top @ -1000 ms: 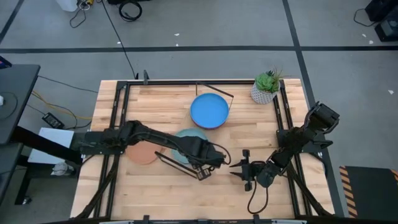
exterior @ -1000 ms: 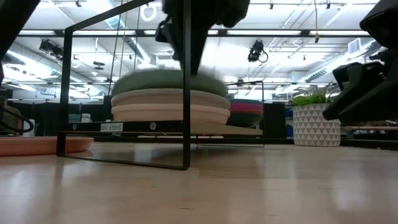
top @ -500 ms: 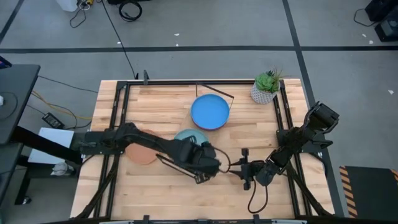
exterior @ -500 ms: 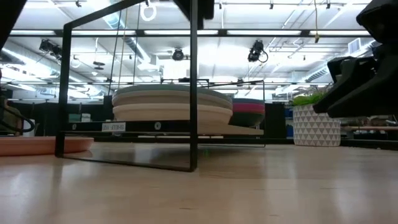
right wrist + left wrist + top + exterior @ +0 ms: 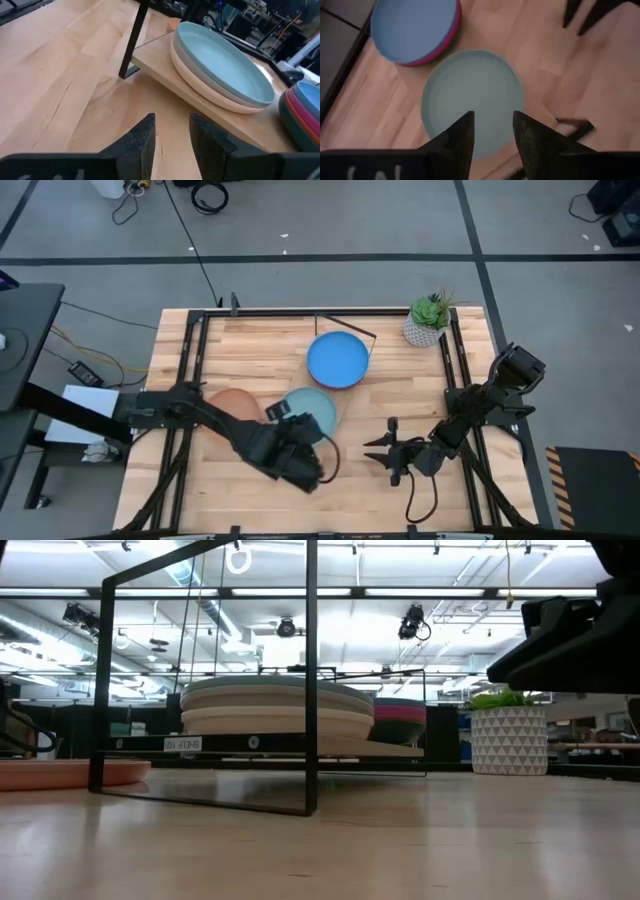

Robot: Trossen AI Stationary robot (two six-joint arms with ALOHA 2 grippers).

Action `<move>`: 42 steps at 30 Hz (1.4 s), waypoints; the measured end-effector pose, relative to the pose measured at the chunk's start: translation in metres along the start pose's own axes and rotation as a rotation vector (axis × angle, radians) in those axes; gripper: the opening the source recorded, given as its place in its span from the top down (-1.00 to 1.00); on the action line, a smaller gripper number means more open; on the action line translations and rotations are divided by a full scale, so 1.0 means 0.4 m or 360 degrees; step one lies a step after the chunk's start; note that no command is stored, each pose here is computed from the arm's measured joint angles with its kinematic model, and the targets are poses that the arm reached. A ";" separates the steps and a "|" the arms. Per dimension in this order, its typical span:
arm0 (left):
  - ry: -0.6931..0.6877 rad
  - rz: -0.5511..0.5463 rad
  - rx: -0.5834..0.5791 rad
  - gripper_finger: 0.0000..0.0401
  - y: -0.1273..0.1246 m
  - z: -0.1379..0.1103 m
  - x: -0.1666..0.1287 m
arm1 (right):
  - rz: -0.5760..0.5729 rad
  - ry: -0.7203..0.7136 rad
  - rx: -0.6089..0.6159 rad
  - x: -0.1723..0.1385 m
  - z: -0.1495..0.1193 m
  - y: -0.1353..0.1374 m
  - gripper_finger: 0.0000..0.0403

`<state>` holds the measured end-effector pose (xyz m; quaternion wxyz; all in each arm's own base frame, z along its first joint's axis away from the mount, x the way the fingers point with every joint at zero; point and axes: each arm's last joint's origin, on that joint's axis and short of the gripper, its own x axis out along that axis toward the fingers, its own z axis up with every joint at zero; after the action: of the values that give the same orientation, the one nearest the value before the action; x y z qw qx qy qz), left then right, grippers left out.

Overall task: Place and stack plates onto a shelf
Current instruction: Stack the light brown plate on top of the light blue plate on the shelf

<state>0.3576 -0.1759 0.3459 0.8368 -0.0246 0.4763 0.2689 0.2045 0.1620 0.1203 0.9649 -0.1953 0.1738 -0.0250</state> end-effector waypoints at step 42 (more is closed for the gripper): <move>0.0619 -0.0091 -0.0340 0.29 0.166 -0.601 0.121 | 0.0133 -0.0019 0.0054 0.023 0.005 -0.018 0.38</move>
<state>0.1571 -0.1700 0.1901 0.7291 -0.1781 0.5967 0.2840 0.2138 0.1552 0.1219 0.9693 -0.1716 0.1755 0.0136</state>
